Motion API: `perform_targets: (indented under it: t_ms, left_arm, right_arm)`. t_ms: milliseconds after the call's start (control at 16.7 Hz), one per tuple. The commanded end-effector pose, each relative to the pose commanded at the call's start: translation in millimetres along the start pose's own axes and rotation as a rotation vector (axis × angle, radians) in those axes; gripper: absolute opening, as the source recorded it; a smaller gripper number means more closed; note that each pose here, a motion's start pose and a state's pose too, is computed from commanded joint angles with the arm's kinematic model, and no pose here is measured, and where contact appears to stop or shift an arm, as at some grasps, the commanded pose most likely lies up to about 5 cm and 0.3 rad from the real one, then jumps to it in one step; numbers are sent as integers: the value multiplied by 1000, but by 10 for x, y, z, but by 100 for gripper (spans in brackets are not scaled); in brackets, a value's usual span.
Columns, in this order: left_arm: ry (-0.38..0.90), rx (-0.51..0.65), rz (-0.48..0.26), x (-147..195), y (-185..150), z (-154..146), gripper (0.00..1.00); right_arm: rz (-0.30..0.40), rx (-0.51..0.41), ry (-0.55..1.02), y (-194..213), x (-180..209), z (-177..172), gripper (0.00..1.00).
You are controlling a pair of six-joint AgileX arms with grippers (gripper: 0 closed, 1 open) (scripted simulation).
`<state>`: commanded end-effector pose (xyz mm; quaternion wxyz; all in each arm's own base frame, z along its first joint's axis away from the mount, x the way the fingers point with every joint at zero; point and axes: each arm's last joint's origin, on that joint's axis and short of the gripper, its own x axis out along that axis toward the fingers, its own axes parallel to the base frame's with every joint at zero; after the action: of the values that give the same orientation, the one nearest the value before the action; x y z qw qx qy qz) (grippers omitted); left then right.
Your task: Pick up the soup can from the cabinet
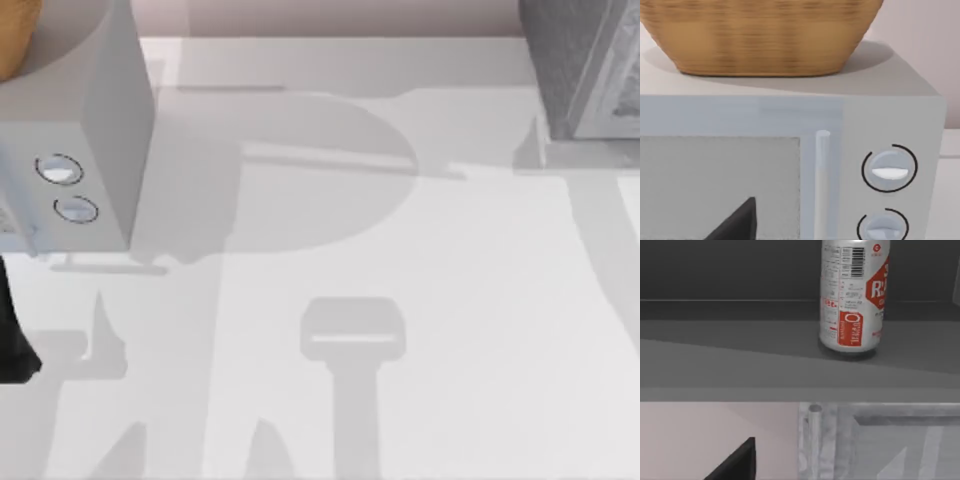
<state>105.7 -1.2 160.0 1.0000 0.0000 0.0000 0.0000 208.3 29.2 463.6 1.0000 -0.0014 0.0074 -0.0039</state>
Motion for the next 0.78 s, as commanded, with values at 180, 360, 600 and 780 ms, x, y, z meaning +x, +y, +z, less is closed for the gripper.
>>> perform_targets:
  t_ms: [180,360,600,780]
  left_arm:
    - [0,0,0,0,0,0,100]
    - [0,0,0,0,0,0,100]
    - [0,0,0,0,0,0,100]
    - [0,0,0,0,0,0,100]
  right_arm:
    - [2,2,-12,96,261,302,100]
    - [6,3,-15,165,429,444,100]
    - [8,3,-15,184,470,471,100]
    - [5,3,-18,169,467,469,100]
